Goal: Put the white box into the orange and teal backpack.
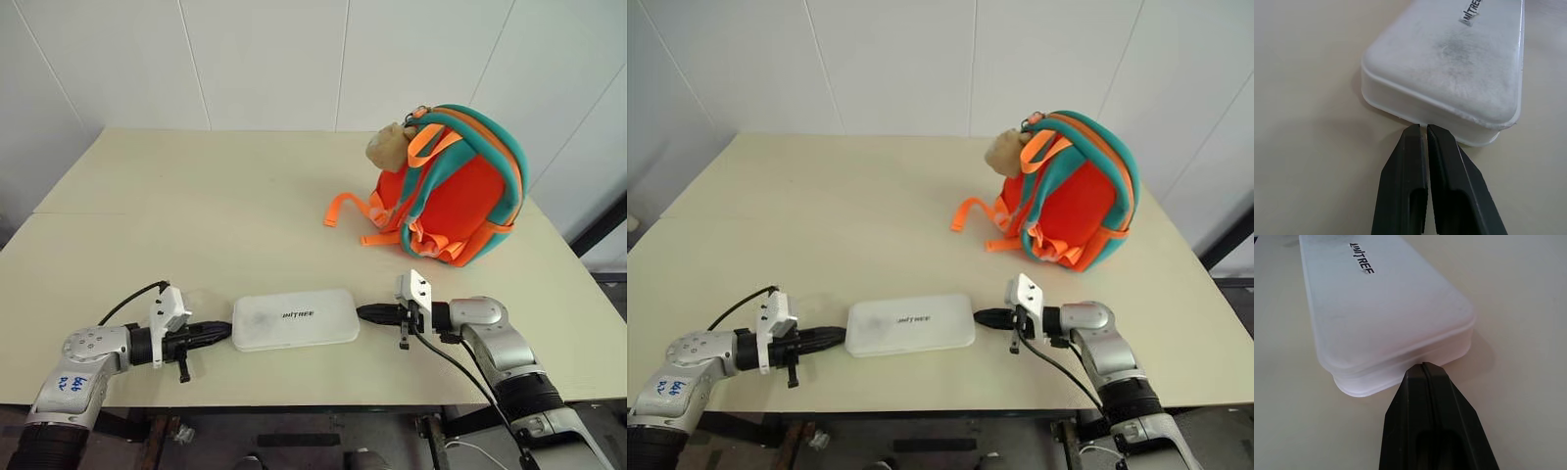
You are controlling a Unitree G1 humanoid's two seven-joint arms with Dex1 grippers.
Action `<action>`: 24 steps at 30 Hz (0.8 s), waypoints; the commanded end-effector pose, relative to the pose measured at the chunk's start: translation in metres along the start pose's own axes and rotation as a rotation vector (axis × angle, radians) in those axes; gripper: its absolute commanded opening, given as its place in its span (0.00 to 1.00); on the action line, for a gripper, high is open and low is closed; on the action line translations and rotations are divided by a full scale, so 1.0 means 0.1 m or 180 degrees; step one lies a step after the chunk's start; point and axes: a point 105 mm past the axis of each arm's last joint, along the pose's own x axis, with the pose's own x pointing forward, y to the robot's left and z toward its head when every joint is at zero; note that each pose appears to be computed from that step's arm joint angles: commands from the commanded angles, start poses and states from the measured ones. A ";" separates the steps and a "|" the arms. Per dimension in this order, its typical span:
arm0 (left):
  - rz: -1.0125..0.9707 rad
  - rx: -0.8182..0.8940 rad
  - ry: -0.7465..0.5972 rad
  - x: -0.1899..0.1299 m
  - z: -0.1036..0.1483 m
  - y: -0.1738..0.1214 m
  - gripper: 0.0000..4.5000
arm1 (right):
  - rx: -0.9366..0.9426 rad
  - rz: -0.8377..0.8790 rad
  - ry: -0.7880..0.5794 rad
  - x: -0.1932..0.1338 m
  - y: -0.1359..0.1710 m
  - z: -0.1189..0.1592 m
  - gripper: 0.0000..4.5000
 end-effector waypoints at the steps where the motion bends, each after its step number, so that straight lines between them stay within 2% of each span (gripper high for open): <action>1: -0.0087 0.0099 -0.0081 0.16 0.07 0.01 0.05 | -0.0111 0.0087 -0.0157 0.01 0.10 0.18 0.00; 10: -0.0190 0.0129 -0.0221 0.37 0.18 0.04 0.05 | -0.0069 -0.0182 -0.0016 -0.12 0.01 0.08 0.00; 18: -0.0132 0.0154 -0.0160 0.37 0.20 0.08 0.05 | -0.0026 -0.0337 0.0034 -0.17 -0.13 0.06 0.00; 19: -0.0073 0.0183 -0.0121 0.36 0.19 0.11 0.05 | 0.0000 -0.0379 0.0061 -0.20 -0.15 0.05 0.04; 21: 0.0087 0.0205 -0.0085 0.32 0.20 0.20 0.13 | -0.0065 -0.0488 0.0139 -0.25 -0.21 0.04 0.13; 24: 0.0153 0.0134 -0.0060 0.24 0.20 0.25 0.30 | -0.0138 -0.0663 0.0245 -0.37 -0.33 0.04 0.33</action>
